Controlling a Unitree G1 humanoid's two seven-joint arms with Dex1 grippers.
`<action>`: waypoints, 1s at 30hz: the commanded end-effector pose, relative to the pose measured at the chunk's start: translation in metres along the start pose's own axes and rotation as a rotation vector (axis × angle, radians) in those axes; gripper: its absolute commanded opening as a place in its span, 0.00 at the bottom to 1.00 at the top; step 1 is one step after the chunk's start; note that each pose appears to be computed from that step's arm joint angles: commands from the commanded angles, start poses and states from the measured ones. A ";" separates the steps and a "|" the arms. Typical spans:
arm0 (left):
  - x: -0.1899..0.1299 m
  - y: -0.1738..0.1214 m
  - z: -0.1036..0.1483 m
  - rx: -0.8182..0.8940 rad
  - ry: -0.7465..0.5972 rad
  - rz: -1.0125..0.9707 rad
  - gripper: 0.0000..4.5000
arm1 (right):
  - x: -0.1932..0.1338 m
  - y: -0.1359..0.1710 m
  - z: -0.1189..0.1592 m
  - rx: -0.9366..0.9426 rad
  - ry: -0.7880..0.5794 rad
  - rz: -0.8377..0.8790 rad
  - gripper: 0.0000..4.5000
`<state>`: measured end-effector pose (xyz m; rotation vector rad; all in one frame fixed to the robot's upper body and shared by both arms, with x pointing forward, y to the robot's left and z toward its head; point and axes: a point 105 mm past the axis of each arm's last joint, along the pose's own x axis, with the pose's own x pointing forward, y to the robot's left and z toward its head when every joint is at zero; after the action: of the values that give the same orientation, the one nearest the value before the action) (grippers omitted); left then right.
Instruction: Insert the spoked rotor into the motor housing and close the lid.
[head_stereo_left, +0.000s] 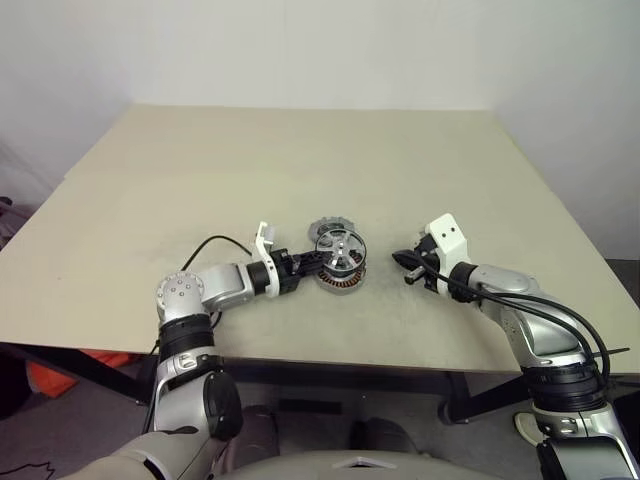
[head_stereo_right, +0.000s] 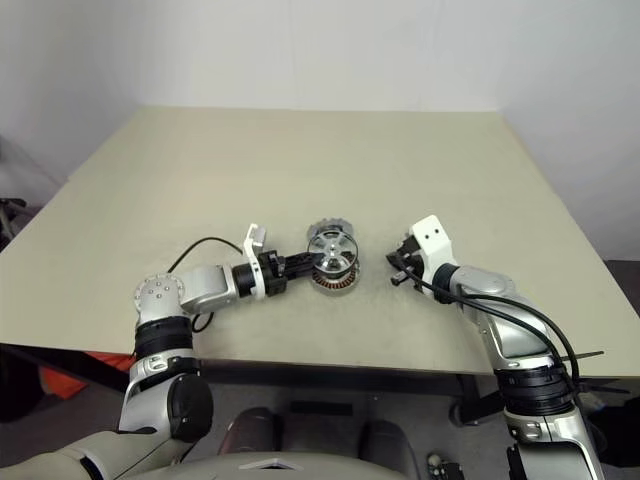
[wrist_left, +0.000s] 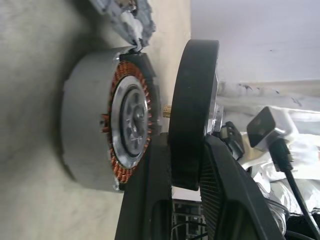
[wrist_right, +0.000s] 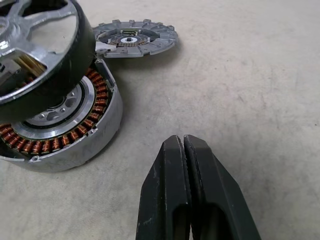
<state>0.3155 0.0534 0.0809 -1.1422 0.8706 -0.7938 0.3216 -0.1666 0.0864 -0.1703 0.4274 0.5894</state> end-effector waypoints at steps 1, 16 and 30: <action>-0.001 -0.005 -0.001 0.017 0.009 -0.015 0.09 | -0.004 0.000 0.021 -0.028 -0.069 -0.010 0.00; 0.004 0.003 -0.005 -0.005 0.025 0.011 0.09 | -0.002 -0.001 0.025 -0.026 -0.080 -0.016 0.00; 0.004 0.005 -0.002 -0.026 -0.005 0.003 0.09 | 0.000 -0.002 0.028 -0.028 -0.086 -0.013 0.00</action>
<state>0.3145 0.0510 0.0695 -1.1572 0.9013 -0.7588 0.3279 -0.1625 0.0956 -0.1722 0.3932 0.5833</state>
